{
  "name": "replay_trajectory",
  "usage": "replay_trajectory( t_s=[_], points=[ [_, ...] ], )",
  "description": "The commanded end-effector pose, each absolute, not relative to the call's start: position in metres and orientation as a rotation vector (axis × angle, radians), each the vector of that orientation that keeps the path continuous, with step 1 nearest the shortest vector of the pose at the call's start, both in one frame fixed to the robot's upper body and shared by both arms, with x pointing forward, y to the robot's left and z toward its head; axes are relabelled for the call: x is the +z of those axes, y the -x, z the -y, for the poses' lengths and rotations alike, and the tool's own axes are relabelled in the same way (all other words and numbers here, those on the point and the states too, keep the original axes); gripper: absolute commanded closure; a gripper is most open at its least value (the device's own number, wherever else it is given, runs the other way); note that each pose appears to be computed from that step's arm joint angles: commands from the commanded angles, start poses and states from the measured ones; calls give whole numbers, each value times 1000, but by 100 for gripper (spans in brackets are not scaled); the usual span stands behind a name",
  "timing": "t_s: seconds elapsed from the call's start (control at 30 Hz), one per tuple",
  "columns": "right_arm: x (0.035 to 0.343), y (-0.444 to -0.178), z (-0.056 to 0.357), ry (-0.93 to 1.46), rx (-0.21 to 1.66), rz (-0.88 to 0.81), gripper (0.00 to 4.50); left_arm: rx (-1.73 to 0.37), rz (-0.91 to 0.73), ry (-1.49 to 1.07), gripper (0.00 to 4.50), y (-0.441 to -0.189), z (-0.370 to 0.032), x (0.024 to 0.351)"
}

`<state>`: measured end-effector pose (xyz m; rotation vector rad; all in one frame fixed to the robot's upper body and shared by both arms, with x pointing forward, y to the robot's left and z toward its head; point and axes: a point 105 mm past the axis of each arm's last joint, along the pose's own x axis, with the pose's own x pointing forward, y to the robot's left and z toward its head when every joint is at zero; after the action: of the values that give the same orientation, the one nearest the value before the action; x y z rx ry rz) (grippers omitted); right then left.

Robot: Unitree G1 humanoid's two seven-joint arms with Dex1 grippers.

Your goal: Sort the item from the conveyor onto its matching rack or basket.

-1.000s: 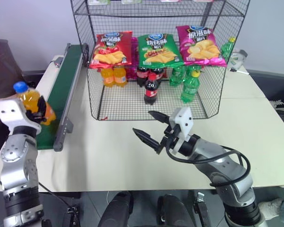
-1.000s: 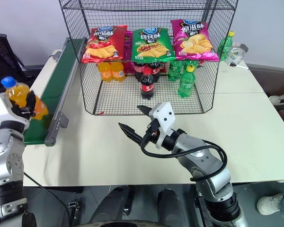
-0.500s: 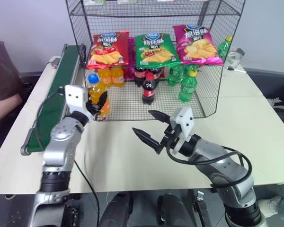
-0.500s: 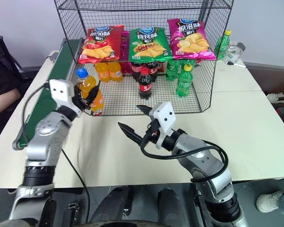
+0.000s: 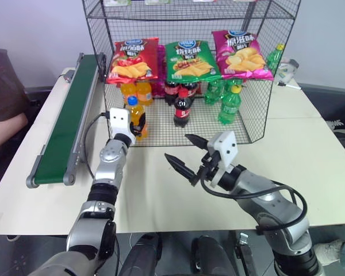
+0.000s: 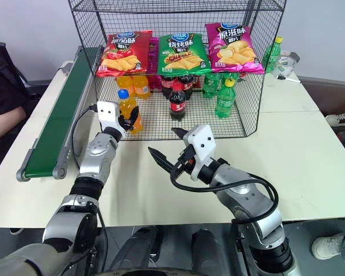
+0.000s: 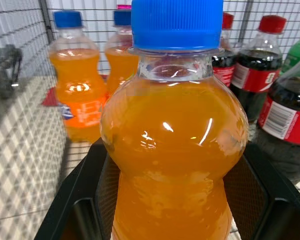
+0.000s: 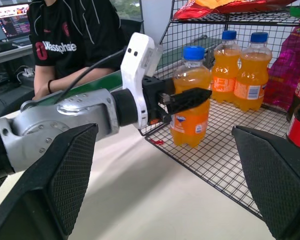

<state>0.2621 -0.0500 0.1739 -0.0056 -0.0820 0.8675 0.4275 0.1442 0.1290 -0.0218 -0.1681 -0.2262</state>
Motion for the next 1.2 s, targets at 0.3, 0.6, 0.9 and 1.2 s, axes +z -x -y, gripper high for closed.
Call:
replay_trajectory(
  t_s=[0.3,0.6,0.9,1.2],
  points=[
    [188,-255,48,27,878,155,0,-217,265,68,106,-434,-148,142],
    [189,-253,46,27,884,158,0,-236,311,57,5,-424,-153,149],
    [189,-252,46,23,889,157,0,-227,357,-20,5,-393,-171,170],
    [190,-251,45,18,894,153,0,-408,234,-75,5,-347,-192,184]
  ],
)
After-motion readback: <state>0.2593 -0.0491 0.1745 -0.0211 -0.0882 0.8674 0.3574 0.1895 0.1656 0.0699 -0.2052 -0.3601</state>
